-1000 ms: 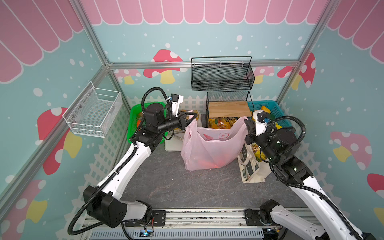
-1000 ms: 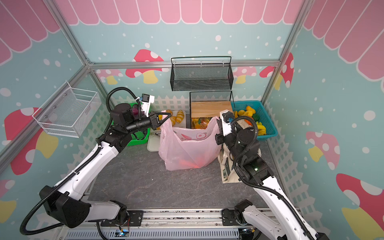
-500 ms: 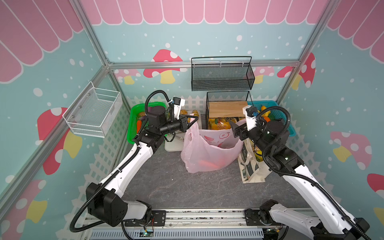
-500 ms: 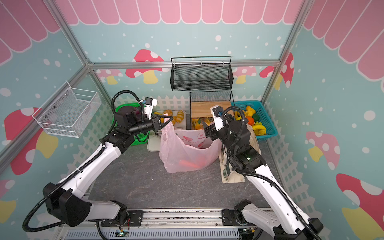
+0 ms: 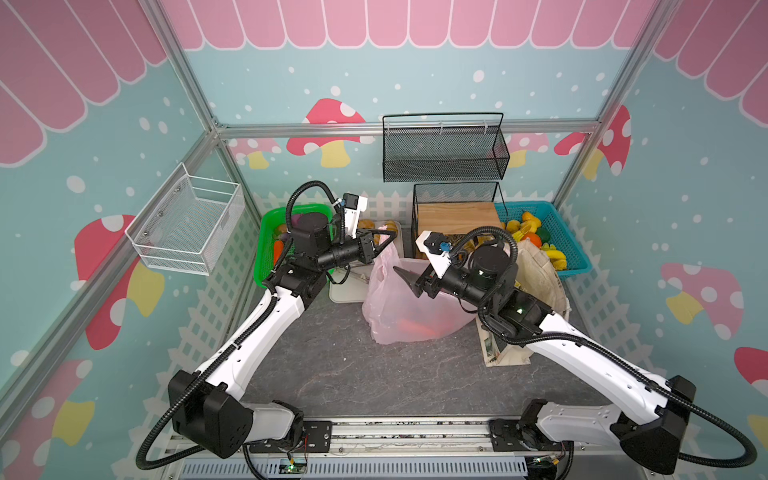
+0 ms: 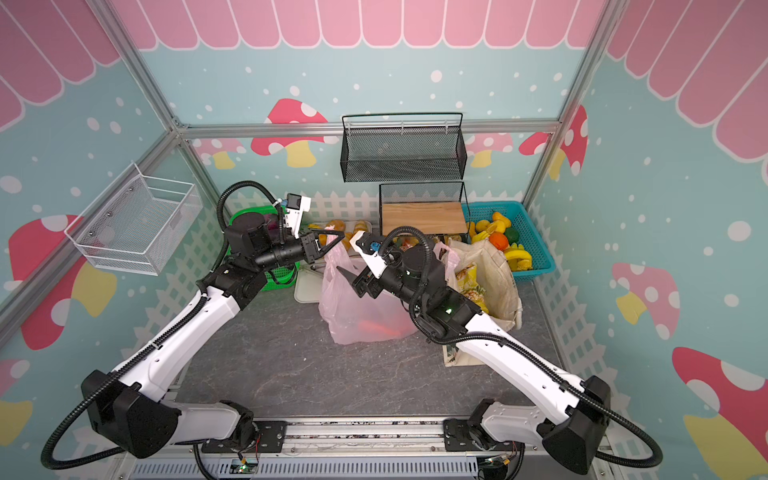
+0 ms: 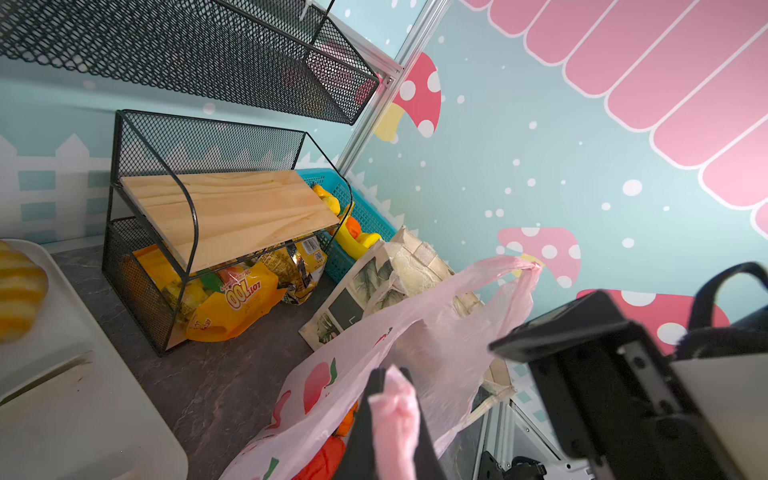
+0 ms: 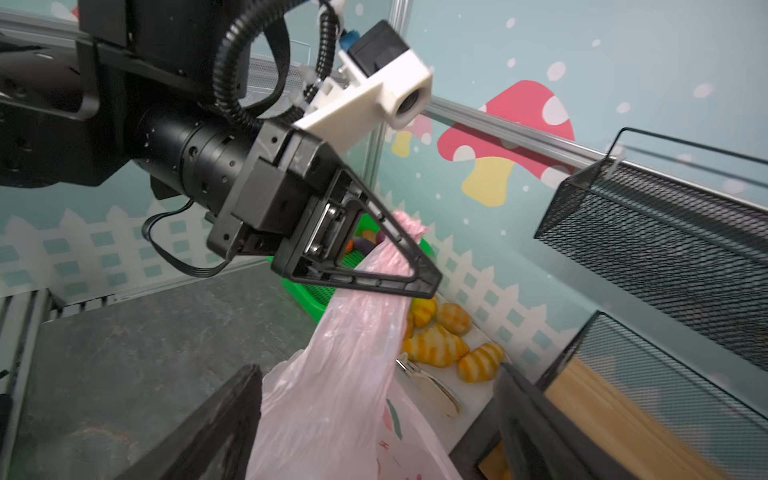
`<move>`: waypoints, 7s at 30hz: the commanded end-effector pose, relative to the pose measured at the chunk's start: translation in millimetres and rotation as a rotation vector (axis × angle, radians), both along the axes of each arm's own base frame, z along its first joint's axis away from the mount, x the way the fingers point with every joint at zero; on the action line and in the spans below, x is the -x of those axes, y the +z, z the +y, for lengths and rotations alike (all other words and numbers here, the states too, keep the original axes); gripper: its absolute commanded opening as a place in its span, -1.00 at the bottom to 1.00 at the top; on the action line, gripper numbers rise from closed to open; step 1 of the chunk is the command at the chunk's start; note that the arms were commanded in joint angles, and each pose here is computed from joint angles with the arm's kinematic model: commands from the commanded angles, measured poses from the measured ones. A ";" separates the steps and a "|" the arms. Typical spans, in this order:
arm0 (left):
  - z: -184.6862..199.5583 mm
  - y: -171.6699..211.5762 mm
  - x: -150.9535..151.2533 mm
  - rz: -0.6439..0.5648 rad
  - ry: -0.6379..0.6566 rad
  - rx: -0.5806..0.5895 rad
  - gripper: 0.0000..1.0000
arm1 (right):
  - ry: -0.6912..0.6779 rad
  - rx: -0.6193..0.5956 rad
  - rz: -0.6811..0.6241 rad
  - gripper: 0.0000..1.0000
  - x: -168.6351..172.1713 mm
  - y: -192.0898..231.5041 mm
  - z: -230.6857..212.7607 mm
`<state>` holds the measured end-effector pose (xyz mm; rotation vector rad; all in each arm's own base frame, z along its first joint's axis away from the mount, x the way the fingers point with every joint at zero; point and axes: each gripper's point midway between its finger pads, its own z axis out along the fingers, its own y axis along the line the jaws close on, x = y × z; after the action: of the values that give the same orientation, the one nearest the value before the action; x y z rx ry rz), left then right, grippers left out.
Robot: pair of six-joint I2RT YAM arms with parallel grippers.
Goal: Place the mixed food into the grocery bags and tie them
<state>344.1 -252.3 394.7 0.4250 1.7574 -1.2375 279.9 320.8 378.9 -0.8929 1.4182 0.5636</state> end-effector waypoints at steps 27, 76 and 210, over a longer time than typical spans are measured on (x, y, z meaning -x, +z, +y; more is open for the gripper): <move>-20.9 18.5 31.0 0.044 -0.044 0.116 -1.00 | -0.018 -0.318 0.008 -0.15 -36.8 -64.2 31.6; -15.8 25.9 51.4 0.056 0.015 0.062 -1.00 | -0.623 -0.420 0.149 -0.17 -65.3 -115.8 -3.2; -6.2 23.5 43.9 0.065 -0.025 0.132 -1.00 | -0.313 -0.319 0.105 -0.32 -85.2 -102.0 23.9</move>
<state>301.8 -261.1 410.6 0.3256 1.7491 -1.3841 356.9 355.7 298.8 -0.4521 1.4034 0.6417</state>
